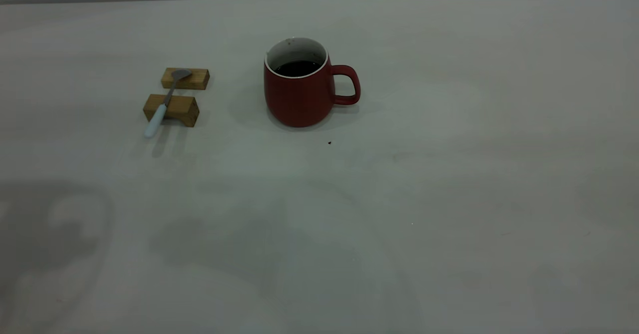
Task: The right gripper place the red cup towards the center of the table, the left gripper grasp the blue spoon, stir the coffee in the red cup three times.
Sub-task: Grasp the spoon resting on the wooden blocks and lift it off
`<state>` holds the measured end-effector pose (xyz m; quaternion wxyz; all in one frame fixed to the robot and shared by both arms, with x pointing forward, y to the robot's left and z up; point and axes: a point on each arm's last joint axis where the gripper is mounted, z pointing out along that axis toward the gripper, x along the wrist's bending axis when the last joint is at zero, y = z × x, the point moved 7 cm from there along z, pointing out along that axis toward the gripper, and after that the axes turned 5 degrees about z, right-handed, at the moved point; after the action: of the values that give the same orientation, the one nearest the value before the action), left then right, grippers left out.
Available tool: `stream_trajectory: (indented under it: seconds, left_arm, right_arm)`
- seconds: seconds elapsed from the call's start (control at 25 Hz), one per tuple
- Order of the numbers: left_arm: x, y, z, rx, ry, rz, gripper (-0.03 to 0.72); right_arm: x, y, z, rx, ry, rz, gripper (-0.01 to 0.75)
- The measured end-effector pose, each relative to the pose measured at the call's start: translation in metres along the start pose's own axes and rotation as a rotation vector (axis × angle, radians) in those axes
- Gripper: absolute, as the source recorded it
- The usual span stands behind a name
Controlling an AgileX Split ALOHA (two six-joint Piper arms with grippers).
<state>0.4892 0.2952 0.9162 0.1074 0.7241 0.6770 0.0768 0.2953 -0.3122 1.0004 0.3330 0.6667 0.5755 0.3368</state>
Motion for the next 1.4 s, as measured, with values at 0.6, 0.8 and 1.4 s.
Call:
stream_trajectory:
  seconds: [0.6,0.8,1.4]
  left_arm:
    - [-0.033,0.088,0.151,0.196,-0.031,0.097,0.592]
    - [-0.051,0.099,0.182,0.216,-0.033,0.096,0.592]
    - [-0.047,0.098,0.222,0.233,-0.008,0.058,0.591]
  right_arm:
    - [0.000,0.000,0.000,0.000,0.000,0.001,0.574]
    - [0.000,0.000,0.000,0.000,0.000,0.001,0.574]
    - [0.000,0.000,0.000,0.000,0.000,0.001,0.574]
